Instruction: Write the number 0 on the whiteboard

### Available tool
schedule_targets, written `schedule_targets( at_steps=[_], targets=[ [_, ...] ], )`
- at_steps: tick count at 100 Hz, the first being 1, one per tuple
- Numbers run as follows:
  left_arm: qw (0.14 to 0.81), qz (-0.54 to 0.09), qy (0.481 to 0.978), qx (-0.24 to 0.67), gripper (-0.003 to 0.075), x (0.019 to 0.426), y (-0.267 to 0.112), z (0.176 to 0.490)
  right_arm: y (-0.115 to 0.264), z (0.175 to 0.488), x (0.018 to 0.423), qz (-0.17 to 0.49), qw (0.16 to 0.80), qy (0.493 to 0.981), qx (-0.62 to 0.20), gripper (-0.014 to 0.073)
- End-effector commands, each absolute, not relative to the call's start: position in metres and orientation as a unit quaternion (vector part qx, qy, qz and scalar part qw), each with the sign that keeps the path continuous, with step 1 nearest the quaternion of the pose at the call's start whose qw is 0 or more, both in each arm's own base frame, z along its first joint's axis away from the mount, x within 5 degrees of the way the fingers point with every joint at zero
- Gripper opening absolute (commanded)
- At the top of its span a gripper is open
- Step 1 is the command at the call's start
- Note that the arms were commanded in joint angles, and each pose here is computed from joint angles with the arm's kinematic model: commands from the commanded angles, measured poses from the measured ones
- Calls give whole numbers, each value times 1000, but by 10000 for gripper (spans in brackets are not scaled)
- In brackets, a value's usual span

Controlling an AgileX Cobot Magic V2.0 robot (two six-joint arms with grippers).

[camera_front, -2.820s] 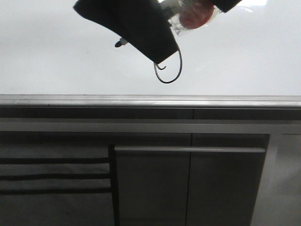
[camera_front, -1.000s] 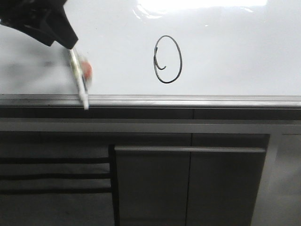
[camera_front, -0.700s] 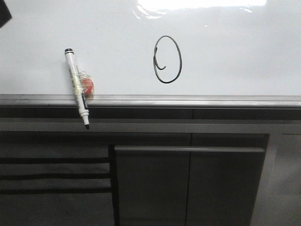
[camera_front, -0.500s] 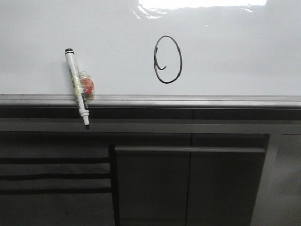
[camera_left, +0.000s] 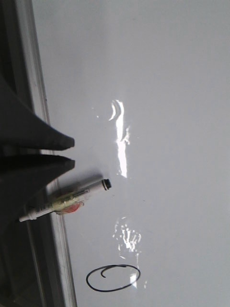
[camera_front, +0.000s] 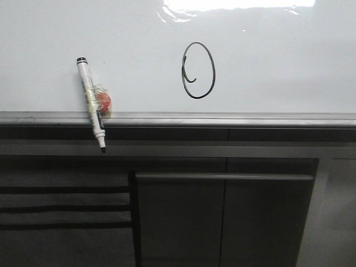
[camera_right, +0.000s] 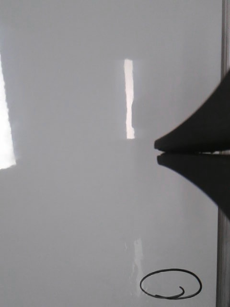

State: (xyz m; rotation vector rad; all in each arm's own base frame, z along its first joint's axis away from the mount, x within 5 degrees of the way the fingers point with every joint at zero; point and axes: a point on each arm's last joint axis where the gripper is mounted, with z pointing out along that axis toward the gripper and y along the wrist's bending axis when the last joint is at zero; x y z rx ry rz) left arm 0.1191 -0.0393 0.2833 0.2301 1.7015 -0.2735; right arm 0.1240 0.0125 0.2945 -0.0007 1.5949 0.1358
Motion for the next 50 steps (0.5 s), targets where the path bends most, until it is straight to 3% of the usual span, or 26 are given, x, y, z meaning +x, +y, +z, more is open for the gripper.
schedule_targets(
  at_steps=[1, 23, 50],
  targets=[
    [675, -130, 722, 82, -20, 121, -38, 289, 8, 303, 124, 48, 730, 681, 16, -73],
    [655, -127, 740, 85, -20, 115, -37, 265, 9, 289, 123, 48, 713, 699, 13, -73],
    [744, -67, 664, 48, -20, 67, -11, 241, 9, 289, 123, 48, 713, 699, 13, -73]
  ],
)
